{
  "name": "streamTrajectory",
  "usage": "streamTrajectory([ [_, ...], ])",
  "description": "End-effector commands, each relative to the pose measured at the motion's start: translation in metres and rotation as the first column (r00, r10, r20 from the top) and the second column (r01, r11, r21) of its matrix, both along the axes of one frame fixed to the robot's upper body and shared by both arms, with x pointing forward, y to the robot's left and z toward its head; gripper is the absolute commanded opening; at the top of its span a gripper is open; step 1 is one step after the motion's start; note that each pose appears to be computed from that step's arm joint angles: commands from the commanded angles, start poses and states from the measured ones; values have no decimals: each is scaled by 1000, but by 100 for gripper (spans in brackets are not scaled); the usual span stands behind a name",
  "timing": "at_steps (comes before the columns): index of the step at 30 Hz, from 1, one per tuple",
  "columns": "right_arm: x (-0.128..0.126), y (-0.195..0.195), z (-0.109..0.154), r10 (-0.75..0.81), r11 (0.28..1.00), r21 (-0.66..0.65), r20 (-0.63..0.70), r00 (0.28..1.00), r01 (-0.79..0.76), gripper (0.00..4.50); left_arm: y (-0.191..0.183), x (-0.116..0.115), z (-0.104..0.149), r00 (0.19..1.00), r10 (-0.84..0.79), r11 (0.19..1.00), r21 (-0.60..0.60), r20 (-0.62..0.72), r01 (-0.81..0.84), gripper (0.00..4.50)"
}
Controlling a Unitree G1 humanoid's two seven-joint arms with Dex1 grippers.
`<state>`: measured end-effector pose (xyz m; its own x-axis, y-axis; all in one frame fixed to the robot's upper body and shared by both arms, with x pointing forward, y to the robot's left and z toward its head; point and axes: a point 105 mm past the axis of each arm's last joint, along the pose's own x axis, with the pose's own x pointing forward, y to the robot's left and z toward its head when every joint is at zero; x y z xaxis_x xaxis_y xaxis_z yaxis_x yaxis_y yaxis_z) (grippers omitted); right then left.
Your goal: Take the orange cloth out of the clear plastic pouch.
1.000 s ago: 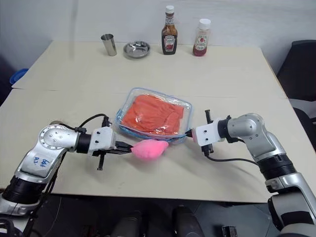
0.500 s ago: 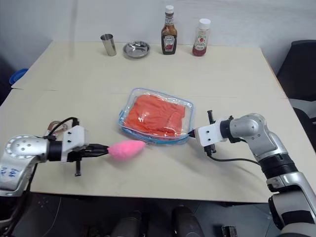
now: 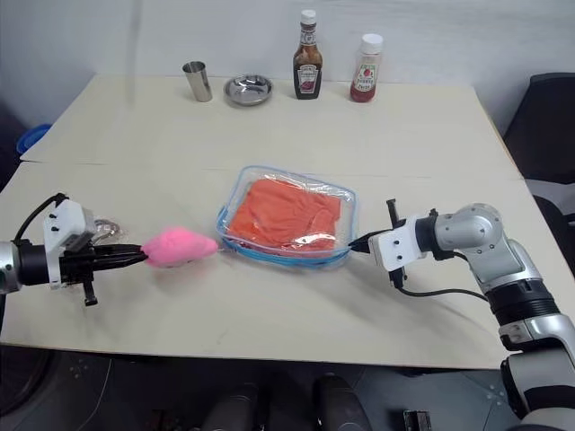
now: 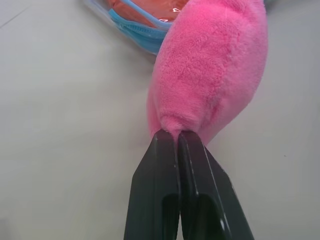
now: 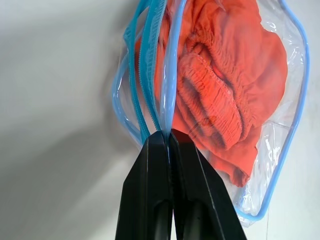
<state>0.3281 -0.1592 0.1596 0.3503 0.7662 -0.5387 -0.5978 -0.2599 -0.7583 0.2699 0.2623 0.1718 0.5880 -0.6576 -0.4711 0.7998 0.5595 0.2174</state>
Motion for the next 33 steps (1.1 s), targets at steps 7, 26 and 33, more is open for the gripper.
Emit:
streamTrajectory([
  [7,5,-12,14,-25,1000,14,50,998,24,5,38,-4,12,991,135,991,19,19,-135,0],
  [26,-4,-2,15,-70,992,103,-62,996,76,231,-3,0,-16,994,91,983,-154,-57,-99,214],
  [33,-15,-4,31,-127,961,228,-128,984,154,450,35,16,3,963,270,938,-221,-22,-268,425],
])
